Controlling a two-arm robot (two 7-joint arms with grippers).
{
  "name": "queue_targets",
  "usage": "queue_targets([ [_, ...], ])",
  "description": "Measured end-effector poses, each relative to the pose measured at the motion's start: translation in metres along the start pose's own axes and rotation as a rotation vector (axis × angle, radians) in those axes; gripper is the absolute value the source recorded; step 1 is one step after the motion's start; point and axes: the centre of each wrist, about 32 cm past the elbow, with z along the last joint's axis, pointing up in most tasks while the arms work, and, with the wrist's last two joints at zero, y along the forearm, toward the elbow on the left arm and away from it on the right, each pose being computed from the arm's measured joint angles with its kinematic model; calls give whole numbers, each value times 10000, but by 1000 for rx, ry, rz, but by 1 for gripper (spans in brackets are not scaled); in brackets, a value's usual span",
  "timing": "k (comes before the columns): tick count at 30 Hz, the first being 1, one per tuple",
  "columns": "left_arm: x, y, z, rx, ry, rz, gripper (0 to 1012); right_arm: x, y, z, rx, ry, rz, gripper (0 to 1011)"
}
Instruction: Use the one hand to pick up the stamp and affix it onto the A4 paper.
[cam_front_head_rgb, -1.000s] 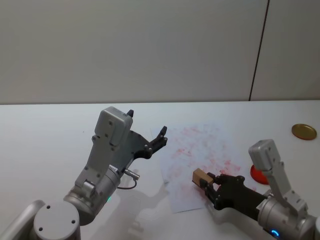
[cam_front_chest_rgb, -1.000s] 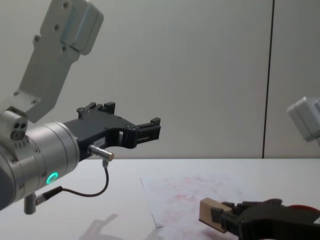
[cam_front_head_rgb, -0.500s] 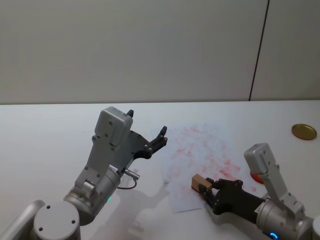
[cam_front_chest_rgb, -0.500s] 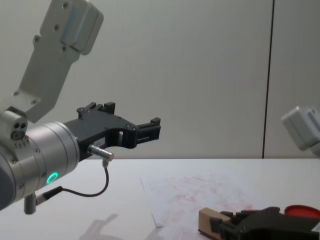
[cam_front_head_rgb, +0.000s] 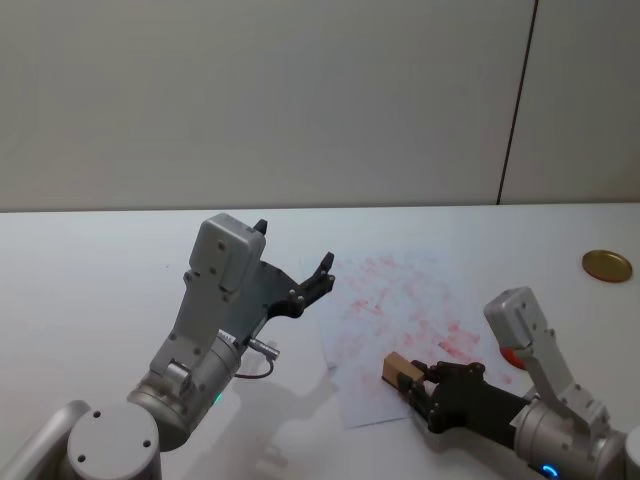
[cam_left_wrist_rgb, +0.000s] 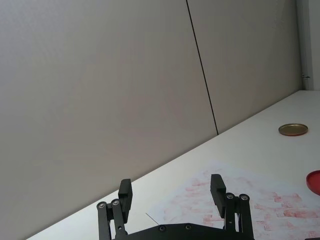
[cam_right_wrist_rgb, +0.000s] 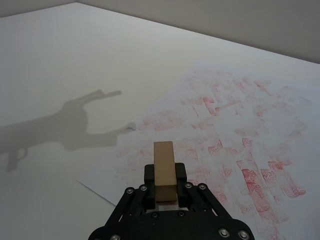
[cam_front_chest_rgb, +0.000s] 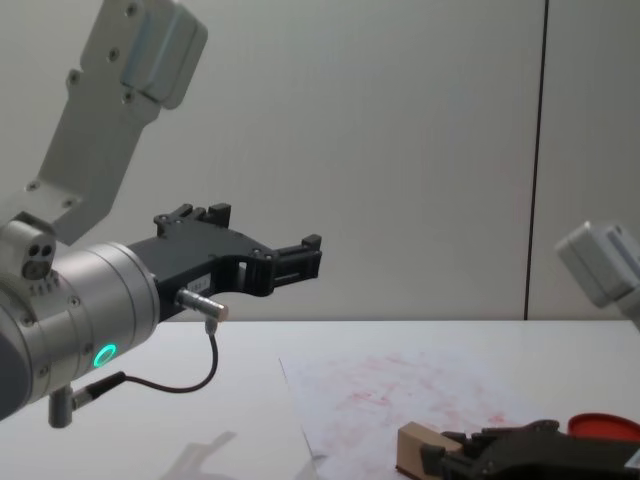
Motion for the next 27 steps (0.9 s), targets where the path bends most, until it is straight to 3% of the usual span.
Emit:
queue_targets([
  [12,0,0,0,0,0,0,993,10,-28,-8,3,18,4,218],
  [27,0,0,0,0,0,0,993,113,-181,236,173,22,-84,218],
])
